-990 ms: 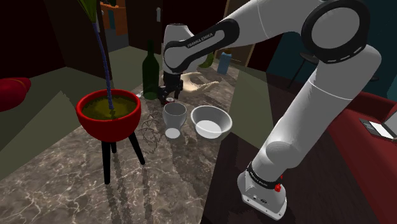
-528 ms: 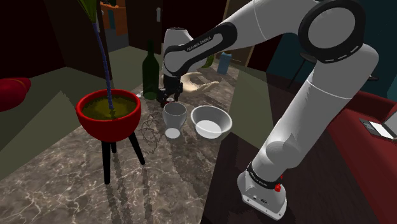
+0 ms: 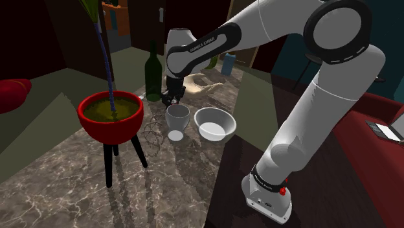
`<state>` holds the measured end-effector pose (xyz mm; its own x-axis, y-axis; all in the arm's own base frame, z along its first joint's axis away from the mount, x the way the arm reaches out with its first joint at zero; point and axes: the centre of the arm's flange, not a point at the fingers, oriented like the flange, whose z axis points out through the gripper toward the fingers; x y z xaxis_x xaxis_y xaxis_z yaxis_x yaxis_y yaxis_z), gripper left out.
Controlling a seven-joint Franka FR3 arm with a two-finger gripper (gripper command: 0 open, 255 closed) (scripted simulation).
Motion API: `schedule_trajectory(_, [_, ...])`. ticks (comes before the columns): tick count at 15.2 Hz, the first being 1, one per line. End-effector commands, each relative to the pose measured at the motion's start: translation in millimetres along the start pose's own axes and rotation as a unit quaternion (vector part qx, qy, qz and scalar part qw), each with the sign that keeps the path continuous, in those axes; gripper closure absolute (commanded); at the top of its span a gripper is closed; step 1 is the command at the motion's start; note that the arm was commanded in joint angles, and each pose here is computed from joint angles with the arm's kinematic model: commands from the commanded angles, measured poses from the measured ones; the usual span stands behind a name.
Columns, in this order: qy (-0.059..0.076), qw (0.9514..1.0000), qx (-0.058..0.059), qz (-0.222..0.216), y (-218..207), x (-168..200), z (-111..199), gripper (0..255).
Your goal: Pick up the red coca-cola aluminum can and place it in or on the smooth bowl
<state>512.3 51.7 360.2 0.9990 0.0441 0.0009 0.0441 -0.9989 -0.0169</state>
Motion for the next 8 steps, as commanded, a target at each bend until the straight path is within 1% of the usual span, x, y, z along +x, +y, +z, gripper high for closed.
schedule_trajectory(1, [0.000,1.0000,0.000,0.000,-0.7,-0.1,0.3,255])
schedule_trajectory(4, [0.000,1.0000,0.000,0.000,-0.6,-0.4,0.5,255])
schedule_trajectory(8, [0.000,1.0000,0.000,0.000,-1.0,-0.4,-20.6,255])
